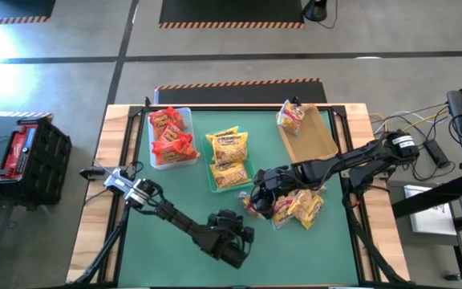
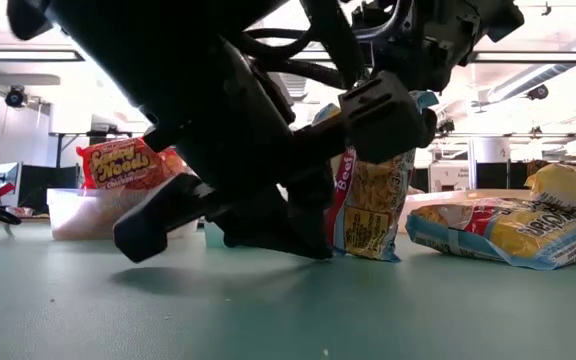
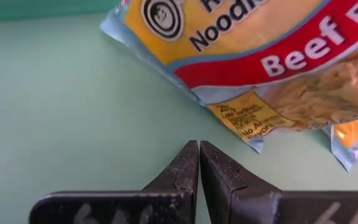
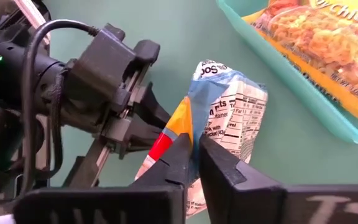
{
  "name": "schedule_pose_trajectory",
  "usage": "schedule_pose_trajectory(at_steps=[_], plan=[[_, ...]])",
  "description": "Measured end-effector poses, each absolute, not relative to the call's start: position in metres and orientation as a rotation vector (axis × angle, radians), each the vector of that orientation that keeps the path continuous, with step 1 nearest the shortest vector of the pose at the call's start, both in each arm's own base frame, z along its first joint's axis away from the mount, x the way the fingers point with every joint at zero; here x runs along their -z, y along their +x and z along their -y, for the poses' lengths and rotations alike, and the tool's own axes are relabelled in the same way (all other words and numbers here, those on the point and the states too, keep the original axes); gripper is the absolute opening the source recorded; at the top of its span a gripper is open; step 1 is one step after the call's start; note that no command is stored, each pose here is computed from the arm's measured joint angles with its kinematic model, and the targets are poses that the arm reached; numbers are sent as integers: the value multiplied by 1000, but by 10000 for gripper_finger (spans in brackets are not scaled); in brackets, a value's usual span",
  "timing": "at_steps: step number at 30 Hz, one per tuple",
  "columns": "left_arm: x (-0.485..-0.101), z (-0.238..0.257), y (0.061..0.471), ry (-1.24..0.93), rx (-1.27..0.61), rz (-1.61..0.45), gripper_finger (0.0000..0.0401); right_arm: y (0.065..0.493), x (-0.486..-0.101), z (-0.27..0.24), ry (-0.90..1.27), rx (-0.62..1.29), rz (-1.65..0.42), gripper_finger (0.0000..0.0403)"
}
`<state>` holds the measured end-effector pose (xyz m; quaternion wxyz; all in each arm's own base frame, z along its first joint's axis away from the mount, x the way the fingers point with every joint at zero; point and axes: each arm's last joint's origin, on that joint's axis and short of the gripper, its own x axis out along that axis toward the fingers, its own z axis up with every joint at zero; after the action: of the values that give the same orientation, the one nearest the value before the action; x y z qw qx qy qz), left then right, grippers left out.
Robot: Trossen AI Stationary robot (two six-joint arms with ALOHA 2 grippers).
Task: Sort Maruchan noodles
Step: Put the blue noodle pack into the orange bin
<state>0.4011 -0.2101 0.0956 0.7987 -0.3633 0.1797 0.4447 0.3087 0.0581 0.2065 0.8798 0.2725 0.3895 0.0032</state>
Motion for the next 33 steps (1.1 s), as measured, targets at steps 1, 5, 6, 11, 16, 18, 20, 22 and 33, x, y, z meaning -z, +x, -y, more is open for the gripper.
schedule_pose_trajectory(at_steps=[1, 5, 6, 11, 16, 18, 20, 22, 33], plan=[[-94, 210, 401, -779, -952, -377, 0, 309, -207, -58, 573, -15, -815, 32], [-90, 208, 402, -776, -926, -362, 0, 308, -207, -56, 589, -19, -820, 69], [-90, 208, 402, -777, -924, -360, 0, 308, -207, -55, 593, -21, -822, 80], [-90, 206, 403, -769, -930, -342, 0, 308, -207, -54, 659, -51, -845, 134], [-90, 204, 404, -773, -936, -333, 0, 308, -207, -52, 669, -51, -849, 173], [-90, 203, 405, -774, -939, -330, 0, 308, -207, -51, 678, -55, -853, 180], [-90, 202, 405, -775, -942, -326, 0, 308, -206, -51, 690, -61, -861, 183], [-90, 201, 406, -774, -945, -324, 0, 308, -206, -50, 696, -61, -862, 183], [-91, 192, 410, -753, -974, -264, 0, 303, -207, -40, 748, -21, -915, 183]])
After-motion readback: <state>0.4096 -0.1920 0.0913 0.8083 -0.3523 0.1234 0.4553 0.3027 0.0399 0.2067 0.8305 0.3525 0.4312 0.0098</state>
